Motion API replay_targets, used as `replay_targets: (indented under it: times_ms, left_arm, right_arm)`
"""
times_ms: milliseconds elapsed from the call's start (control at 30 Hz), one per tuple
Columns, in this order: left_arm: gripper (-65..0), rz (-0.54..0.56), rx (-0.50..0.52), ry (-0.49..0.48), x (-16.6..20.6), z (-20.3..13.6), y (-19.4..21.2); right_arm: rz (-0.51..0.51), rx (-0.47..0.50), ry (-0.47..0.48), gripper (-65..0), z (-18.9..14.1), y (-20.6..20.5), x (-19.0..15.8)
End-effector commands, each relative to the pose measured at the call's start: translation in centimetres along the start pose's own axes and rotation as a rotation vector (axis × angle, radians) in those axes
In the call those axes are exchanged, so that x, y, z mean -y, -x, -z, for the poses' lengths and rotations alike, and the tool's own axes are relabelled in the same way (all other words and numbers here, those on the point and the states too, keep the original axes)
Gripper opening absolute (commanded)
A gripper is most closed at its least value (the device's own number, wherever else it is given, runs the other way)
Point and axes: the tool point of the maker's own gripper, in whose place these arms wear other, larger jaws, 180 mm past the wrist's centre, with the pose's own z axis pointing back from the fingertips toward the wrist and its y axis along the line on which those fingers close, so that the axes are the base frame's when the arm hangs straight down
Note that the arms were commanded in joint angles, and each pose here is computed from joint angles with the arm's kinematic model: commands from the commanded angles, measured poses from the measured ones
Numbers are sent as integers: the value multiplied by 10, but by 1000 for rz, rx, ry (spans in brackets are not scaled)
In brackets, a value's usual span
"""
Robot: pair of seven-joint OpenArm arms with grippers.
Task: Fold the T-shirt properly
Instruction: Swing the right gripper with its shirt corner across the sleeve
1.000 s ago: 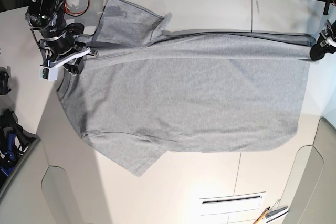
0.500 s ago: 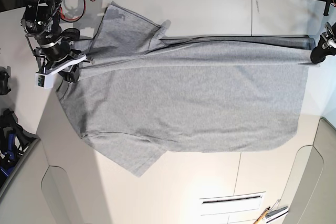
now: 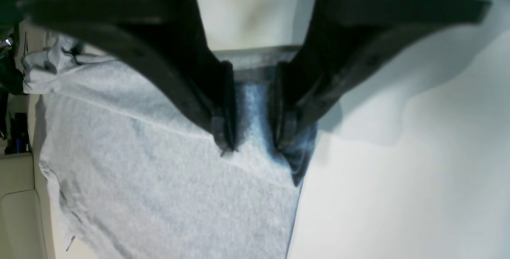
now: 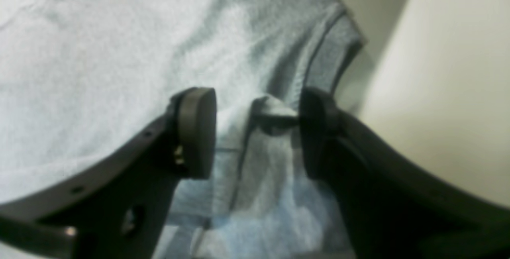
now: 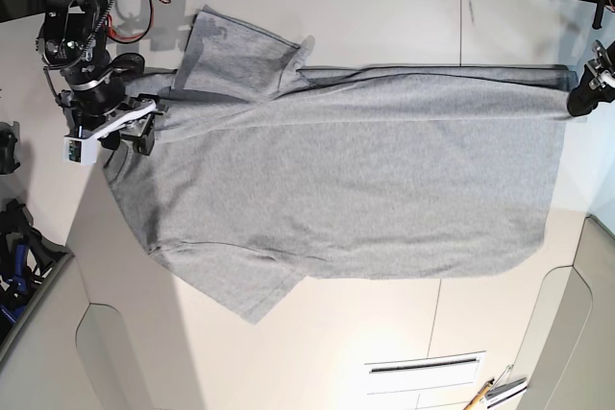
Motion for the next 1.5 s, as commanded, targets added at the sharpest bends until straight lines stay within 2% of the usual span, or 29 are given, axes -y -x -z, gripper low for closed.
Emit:
replay_targets:
  times_ms: [0, 167, 333, 400, 533, 733, 833, 1100, 1333, 1467]
  left_arm:
    - [-456, 27, 54, 13, 4, -5, -23]
    - [-455, 27, 53, 13, 4, -5, -23]
    - [-454, 27, 53, 13, 4, -5, -23]
    - [-454, 27, 54, 13, 4, -5, -23]
    - [-454, 27, 54, 13, 4, -5, -23]
    - [-454, 26, 54, 14, 4, -5, -23]
    - [-454, 27, 55, 14, 4, -5, -23]
    - [-454, 25, 55, 15, 4, -5, -23]
    - [-454, 22, 58, 18, 5, -5, -24]
    - [-454, 22, 58, 18, 5, -5, -24]
  right_arm:
    - [-29, 59, 7, -320, -6, -21, 2]
    - [-46, 55, 87, -320, -26, -37, 19]
    - [-57, 15, 117, -321, -50, -34, 27]
    - [-51, -16, 80, -321, -59, -20, 21]
    - [-5, -138, -13, -321, -75, 26, 5]
    - [163, -249, -199, -321, -104, 84, -39]
    - [239, -281, -240, -321, -114, 100, -54]
    - [295, -292, -251, -320, -108, 109, -58]
    - [373, -346, -255, -320, -84, 131, -55]
    - [380, -386, -296, -321, -81, 140, -69]
